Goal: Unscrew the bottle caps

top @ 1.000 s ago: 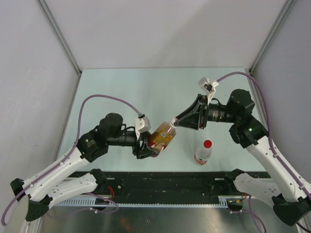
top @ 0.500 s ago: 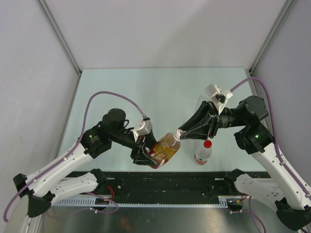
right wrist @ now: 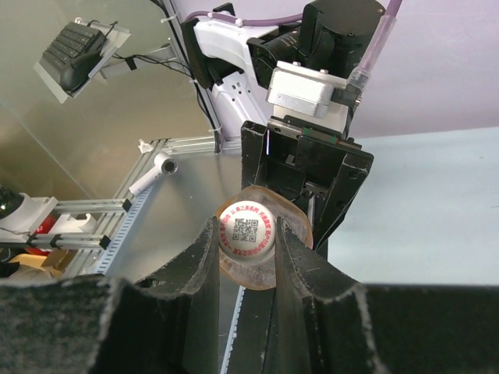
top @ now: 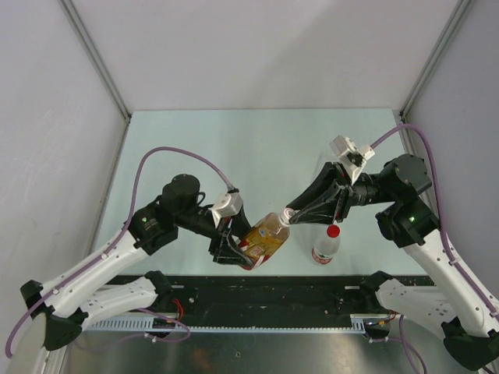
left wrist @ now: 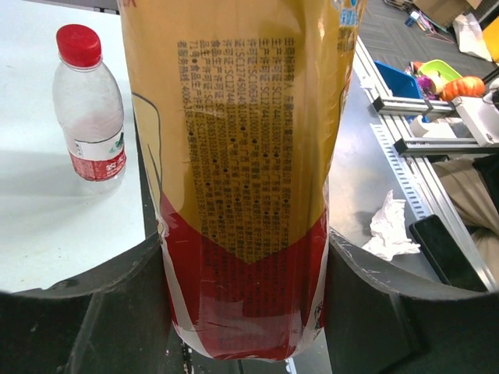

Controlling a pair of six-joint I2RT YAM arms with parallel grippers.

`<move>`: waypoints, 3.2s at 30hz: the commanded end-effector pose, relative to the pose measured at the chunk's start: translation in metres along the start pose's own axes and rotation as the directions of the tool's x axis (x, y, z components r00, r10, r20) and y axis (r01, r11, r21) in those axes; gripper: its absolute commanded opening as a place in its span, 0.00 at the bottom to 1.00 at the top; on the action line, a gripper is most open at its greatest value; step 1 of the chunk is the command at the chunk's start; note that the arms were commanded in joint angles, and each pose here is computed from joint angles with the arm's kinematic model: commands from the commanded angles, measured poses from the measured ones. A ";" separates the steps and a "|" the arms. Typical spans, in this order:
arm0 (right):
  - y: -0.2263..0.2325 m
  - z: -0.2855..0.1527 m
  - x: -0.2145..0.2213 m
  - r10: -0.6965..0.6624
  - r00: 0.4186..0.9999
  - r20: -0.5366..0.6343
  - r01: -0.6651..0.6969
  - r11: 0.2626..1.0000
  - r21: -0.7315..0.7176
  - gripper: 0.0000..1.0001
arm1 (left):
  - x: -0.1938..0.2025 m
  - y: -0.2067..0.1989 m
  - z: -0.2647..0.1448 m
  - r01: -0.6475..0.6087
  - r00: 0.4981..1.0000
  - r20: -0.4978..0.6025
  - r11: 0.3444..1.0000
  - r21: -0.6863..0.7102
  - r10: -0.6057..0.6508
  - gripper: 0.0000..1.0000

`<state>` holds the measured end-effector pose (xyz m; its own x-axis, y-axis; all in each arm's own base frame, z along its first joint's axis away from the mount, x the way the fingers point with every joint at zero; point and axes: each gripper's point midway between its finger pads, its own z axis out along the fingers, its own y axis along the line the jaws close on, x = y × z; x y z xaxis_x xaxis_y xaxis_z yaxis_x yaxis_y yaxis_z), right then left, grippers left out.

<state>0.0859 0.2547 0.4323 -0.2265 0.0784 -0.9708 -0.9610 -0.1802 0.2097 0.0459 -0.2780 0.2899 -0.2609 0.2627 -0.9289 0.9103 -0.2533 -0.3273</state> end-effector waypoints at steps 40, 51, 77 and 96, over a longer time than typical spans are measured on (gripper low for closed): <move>-0.080 -0.026 -0.032 -0.035 0.986 0.161 -0.039 0.899 0.436 0.90 | 0.023 0.090 -0.051 -0.049 0.998 0.004 0.810 -0.584 0.063 0.00; -0.097 -0.023 -0.015 0.036 0.991 0.126 -0.089 0.891 0.445 0.99 | 0.022 0.099 -0.067 -0.061 0.996 0.008 0.740 -0.669 0.089 0.00; -0.128 0.011 0.028 0.245 0.966 0.077 -0.255 0.878 0.404 0.96 | 0.031 0.103 -0.066 -0.053 0.998 -0.004 0.736 -0.675 0.069 0.00; -0.138 0.028 0.042 0.322 0.945 0.061 -0.322 0.875 0.361 0.01 | 0.032 0.106 -0.067 -0.050 0.998 -0.008 0.728 -0.684 0.061 0.01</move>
<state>0.2071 0.3080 0.3442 -0.5518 0.0435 -0.8329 -0.8112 0.2037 0.5481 0.1509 -0.2322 0.2266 -0.2612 0.2661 -0.9279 0.8857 0.4483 -0.1208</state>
